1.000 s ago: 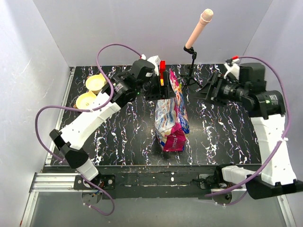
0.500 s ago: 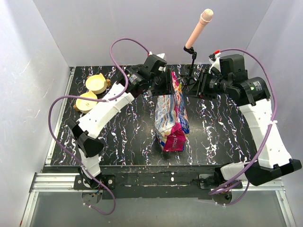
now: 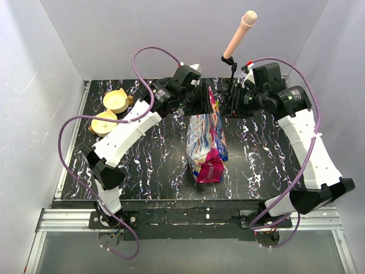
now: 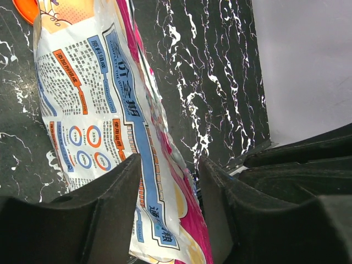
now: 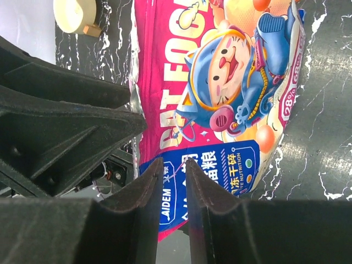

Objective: Serve the pet food

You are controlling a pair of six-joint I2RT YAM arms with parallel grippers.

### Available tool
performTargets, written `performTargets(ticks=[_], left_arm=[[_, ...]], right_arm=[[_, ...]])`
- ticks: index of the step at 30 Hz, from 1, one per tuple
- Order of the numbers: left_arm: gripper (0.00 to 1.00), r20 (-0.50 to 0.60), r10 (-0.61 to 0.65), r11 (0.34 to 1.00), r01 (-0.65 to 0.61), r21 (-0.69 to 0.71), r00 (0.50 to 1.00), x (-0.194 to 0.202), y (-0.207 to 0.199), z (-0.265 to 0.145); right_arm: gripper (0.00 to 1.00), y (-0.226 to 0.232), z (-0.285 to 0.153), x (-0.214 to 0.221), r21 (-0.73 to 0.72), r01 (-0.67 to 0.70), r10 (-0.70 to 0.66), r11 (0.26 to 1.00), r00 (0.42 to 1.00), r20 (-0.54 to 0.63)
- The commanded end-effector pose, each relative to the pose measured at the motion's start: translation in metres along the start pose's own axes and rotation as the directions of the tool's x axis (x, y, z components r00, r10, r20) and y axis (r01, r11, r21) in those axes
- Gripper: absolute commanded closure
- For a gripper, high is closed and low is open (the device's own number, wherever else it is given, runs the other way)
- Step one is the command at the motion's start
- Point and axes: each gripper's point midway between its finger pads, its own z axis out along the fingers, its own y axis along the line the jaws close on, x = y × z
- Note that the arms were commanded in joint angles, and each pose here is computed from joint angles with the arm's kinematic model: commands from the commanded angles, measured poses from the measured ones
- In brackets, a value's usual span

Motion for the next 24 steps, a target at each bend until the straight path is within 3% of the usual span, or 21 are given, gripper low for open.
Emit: performTargets(ticks=[1,16,18,24], left_arm=[[0.57,0.041,0.0,0.999,-0.002,0.04,0.999,-0.01,-0.01,-0.017],[0.77,0.012,0.021,0.999,-0.021,0.034,1.0,-0.004,-0.009,-0.019],[0.85,0.018,0.023,0.999,-0.024,0.042,1.0,-0.006,-0.01,-0.019],[0.86,-0.013,0.039,0.995,-0.038,0.095,0.999,0.0,-0.018,-0.019]], right_arm=[[0.71,0.017,-0.007,-0.011,-0.054,0.056,-0.054,0.997,0.998,0.042],[0.78,0.031,0.005,-0.009,-0.081,0.06,-0.059,0.995,0.998,0.017],[0.78,0.033,0.008,-0.008,-0.09,0.062,-0.061,0.994,0.998,0.014],[0.76,0.04,0.016,-0.007,-0.124,0.03,-0.03,0.992,1.0,0.005]])
